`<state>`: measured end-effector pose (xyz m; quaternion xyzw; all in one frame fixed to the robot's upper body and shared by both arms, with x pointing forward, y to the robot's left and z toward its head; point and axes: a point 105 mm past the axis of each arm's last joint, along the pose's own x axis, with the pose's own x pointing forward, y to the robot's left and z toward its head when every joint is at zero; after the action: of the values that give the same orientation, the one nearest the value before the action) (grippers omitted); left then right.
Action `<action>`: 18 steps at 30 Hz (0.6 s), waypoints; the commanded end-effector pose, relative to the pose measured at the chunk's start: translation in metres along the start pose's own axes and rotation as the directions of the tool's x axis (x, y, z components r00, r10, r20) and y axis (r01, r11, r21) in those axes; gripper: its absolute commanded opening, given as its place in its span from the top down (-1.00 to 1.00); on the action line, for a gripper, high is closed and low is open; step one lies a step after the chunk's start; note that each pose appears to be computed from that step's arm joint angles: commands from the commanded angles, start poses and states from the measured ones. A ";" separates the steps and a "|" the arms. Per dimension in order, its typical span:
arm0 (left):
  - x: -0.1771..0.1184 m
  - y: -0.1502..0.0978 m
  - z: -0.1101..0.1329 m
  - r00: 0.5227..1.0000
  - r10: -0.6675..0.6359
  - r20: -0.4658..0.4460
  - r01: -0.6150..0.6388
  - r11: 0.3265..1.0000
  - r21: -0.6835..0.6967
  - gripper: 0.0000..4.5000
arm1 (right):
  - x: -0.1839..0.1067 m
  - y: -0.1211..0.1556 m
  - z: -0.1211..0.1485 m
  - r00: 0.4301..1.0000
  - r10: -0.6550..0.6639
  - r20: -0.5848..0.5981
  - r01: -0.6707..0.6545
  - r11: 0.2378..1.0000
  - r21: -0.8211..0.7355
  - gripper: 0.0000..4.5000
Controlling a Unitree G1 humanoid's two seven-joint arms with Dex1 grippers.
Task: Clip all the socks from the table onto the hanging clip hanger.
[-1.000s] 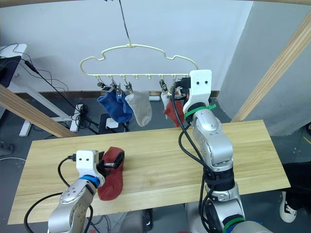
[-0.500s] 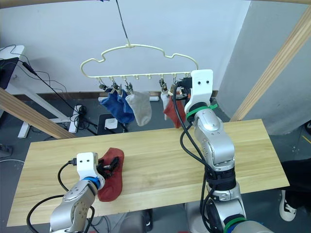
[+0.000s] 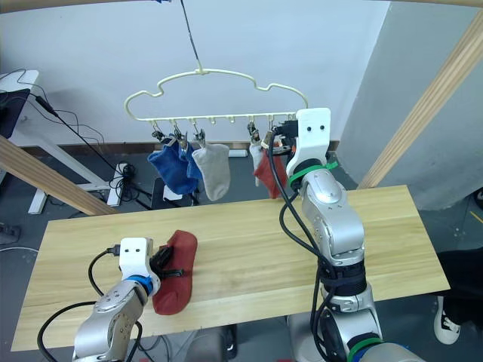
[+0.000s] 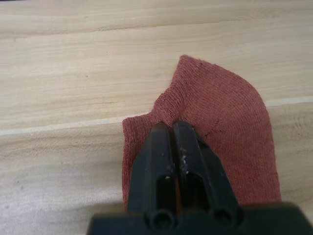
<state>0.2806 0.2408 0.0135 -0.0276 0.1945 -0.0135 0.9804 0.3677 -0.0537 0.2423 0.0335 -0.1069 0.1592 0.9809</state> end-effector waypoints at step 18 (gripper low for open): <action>0.001 -0.203 0.134 0.472 -0.835 0.284 0.604 0.541 0.586 1.00 | -0.003 0.001 0.022 0.997 0.002 0.075 -0.001 1.000 -0.021 1.00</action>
<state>0.3279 0.0492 0.1429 0.0972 -0.1124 -0.4774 0.8660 0.3685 -0.0564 0.2450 0.0277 -0.1109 0.1550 0.9813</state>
